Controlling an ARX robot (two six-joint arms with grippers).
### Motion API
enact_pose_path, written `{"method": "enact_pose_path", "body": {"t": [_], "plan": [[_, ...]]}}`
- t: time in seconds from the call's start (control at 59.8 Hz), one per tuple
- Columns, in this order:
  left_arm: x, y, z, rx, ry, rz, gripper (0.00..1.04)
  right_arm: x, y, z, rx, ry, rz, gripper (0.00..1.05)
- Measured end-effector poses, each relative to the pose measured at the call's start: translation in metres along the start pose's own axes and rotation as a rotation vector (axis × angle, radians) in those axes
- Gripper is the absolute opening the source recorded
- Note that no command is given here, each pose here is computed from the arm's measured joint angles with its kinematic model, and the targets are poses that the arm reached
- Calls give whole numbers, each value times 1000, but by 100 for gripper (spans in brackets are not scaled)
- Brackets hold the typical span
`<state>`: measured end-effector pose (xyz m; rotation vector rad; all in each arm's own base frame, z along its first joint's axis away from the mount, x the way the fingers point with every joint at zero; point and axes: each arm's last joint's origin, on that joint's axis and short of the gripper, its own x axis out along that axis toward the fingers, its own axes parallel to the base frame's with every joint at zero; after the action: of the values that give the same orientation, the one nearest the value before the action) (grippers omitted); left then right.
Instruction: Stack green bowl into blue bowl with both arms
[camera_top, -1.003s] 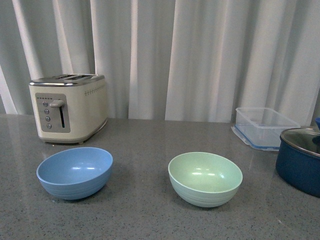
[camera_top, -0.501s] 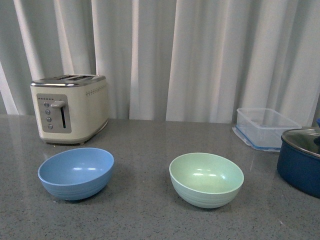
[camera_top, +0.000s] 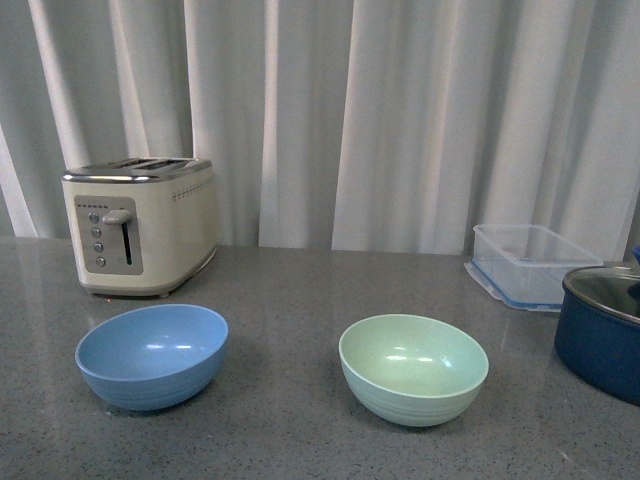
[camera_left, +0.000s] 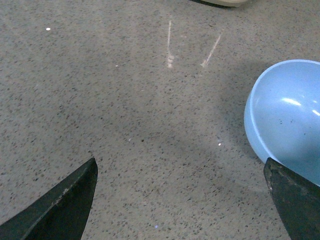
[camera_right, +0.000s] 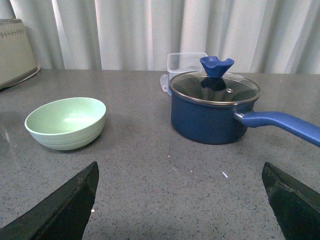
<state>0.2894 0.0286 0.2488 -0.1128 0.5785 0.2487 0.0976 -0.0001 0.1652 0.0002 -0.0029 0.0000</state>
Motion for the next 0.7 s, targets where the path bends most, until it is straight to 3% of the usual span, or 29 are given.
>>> {"method": "enact_pose_path", "body": {"t": [0.284,0.702], "plan": [[36,-22,13,6,51,-9,98,0,0,0,0,0,0,95],[81,-46,9,18,85,-17,98,0,0,0,0,0,0,95]]}}
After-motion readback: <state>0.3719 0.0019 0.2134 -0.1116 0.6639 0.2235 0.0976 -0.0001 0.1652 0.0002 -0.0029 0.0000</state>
